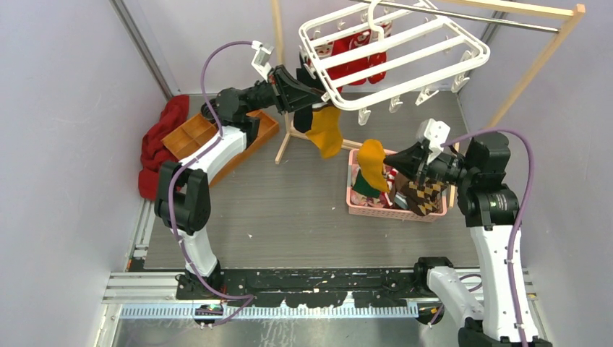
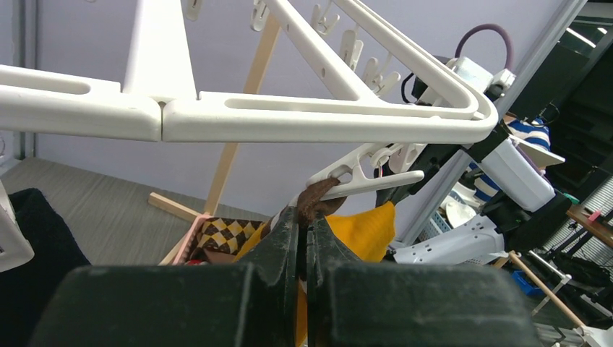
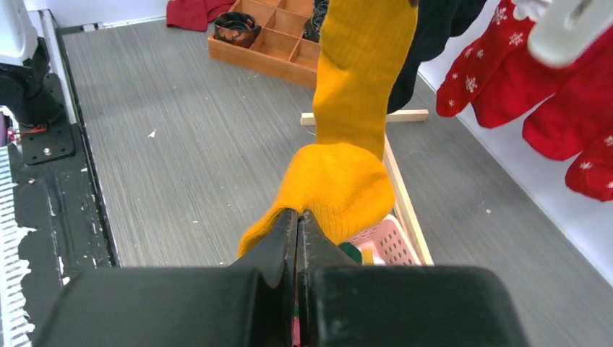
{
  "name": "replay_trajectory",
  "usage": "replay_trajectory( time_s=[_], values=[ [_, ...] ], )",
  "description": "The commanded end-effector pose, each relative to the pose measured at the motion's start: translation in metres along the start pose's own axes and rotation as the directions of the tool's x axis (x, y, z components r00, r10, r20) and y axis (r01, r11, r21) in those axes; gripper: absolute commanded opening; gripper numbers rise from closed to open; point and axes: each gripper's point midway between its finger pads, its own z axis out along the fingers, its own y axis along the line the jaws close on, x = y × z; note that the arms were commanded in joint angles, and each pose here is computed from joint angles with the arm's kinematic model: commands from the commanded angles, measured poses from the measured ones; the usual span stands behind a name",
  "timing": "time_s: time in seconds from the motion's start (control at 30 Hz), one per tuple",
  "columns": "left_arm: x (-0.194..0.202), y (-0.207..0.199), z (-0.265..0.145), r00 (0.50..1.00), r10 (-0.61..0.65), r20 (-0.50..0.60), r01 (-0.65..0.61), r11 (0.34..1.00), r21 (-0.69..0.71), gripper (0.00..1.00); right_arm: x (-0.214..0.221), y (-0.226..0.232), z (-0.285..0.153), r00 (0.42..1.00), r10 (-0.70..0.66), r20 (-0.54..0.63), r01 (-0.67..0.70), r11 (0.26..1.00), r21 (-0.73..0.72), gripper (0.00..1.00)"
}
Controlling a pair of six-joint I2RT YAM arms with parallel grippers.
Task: Clip the socks to the hanger
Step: Pick up the sock from the bin.
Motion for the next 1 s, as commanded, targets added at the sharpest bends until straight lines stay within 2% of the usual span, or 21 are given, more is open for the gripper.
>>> replay_trajectory(
  time_s=[0.0,0.2,0.33,0.5,0.7,0.83,0.97],
  values=[
    [-0.022,-0.02,0.0,0.998,0.053,0.046,-0.053,0.998,0.012,0.02,-0.047,-0.022,0.014,0.996,-0.075,0.052,0.072,0.995,0.066,0.01],
    [-0.027,-0.024,0.001,0.997,0.051,0.065,-0.053,0.998,0.016,0.06,-0.066,-0.038,0.033,0.988,-0.15,0.034,0.146,0.984,0.104,0.01],
    [-0.03,-0.029,0.001,0.995,0.056,0.077,-0.057,0.998,0.014,0.17,-0.072,-0.048,0.042,0.981,-0.194,0.002,0.193,0.976,0.101,0.01],
    [-0.03,-0.038,-0.004,0.993,0.073,0.091,-0.072,0.997,-0.009,0.35,-0.083,-0.046,0.053,0.974,-0.228,-0.005,0.228,0.971,0.072,0.01],
    [-0.025,-0.039,-0.031,0.987,0.121,0.11,-0.101,0.98,-0.172,0.51,-0.082,-0.044,0.058,0.973,-0.229,-0.002,0.229,0.972,0.055,0.01],
    [-0.003,-0.045,-0.052,0.984,0.175,0.018,-0.16,0.934,-0.319,0.62,-0.081,-0.045,0.059,0.974,-0.225,0.002,0.225,0.973,0.057,0.01],
    [0.02,-0.084,-0.048,0.961,0.26,-0.092,-0.276,0.914,-0.298,0.65,-0.079,-0.045,0.061,0.974,-0.227,-0.001,0.227,0.973,0.049,0.01]
  ],
)
